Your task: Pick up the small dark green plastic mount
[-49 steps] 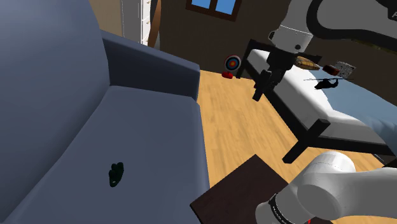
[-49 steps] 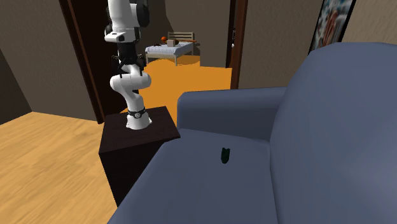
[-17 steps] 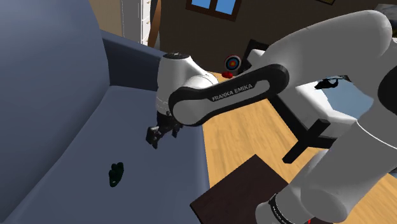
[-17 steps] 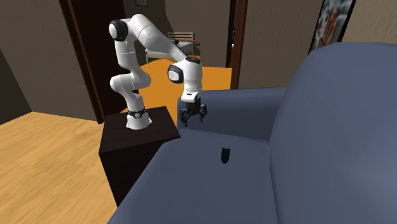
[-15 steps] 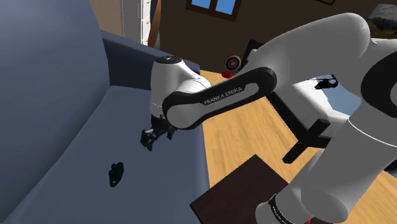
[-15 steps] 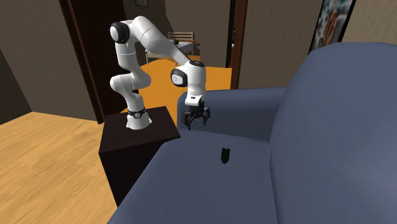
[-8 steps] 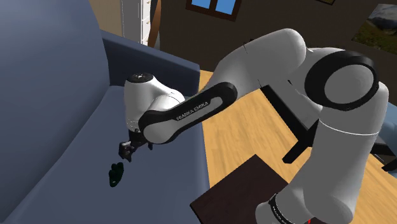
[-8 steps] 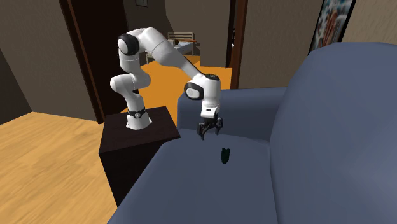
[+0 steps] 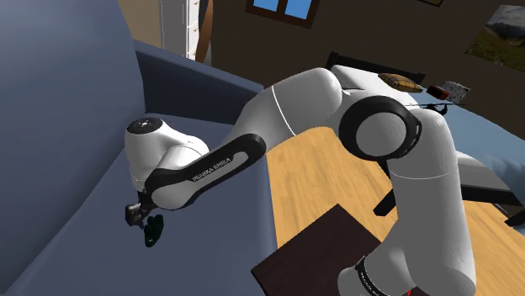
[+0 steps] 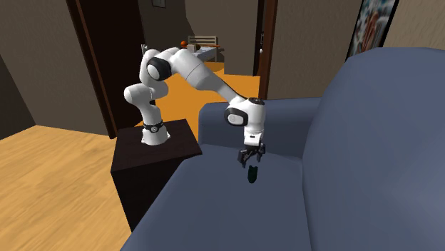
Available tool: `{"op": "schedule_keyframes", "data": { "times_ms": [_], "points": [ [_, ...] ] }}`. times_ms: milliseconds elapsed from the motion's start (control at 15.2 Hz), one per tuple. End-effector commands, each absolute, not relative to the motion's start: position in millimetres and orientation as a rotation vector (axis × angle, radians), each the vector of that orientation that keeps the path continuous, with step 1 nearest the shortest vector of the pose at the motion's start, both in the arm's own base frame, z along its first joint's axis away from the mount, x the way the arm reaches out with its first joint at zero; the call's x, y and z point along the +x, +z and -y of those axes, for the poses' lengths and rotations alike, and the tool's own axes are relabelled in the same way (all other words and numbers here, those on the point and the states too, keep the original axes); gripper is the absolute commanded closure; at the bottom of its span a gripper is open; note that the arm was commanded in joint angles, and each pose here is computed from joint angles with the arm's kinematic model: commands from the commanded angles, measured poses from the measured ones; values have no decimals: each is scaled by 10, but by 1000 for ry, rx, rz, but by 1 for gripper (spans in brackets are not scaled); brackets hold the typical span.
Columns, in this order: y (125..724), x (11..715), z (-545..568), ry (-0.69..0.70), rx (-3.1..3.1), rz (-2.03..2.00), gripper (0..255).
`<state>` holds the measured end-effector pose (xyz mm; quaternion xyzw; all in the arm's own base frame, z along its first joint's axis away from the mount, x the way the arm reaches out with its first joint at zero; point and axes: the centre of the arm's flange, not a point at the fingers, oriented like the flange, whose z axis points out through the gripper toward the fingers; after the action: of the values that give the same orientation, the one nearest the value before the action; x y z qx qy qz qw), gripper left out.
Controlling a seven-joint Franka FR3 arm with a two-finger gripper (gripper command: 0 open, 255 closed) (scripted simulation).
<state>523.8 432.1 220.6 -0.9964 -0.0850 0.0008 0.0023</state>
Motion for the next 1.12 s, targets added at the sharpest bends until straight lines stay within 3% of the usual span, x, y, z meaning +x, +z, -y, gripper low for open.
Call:
{"op": "schedule_keyframes", "data": {
  "times_ms": [0,594,660,1056],
  "points": [
    [2072,5301,-4428,0,-3126,269,0],
    [1672,5301,-4428,0,-3126,269,0],
    [1665,5302,-4427,0,-3126,269,255],
    [1666,5302,-4429,0,-3126,269,255]
  ]
}}
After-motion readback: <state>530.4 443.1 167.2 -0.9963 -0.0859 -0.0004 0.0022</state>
